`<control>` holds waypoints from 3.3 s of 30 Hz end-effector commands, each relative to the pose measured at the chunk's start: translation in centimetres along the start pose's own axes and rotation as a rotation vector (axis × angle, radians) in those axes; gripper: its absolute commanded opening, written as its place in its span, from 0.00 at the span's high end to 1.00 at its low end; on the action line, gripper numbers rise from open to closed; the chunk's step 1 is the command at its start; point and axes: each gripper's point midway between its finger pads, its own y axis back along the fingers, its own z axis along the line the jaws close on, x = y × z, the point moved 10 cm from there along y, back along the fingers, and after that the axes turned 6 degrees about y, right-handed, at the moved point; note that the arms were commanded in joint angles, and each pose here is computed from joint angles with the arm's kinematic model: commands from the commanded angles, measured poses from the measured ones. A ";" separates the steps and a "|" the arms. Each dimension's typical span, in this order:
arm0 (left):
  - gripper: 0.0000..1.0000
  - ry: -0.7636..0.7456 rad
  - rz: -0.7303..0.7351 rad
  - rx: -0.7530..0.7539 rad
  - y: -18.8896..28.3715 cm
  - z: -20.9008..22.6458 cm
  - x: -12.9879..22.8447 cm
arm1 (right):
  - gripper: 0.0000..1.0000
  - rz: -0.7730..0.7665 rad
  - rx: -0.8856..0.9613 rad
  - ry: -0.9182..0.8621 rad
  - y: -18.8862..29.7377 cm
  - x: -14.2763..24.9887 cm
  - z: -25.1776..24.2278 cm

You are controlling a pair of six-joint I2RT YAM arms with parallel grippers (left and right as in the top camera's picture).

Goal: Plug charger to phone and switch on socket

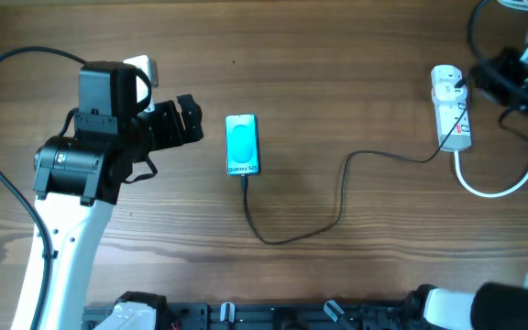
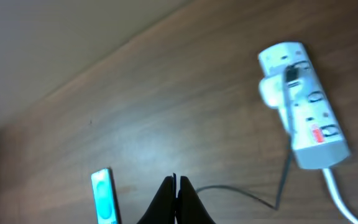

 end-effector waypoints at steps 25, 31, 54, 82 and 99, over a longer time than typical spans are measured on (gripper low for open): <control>0.00 0.001 -0.017 -0.009 0.2 0.1 -0.2 | 0.96 0.243 0.183 -0.252 -14.8 -1.1 -16.3; 0.00 0.001 -0.017 -0.009 0.2 0.1 -0.2 | 0.96 0.256 0.245 -0.282 -16.1 -0.3 -17.8; 0.00 0.001 -0.017 -0.009 0.2 0.1 -0.2 | 0.96 0.326 0.143 -0.249 -21.5 1.8 -19.5; 0.00 0.001 -0.017 -0.009 0.3 0.1 -0.2 | 0.96 0.354 0.072 -0.178 -23.5 2.8 -19.4; 0.00 0.001 -0.017 -0.009 0.3 0.1 -0.2 | 0.96 0.422 0.102 -0.112 -25.0 4.2 -17.4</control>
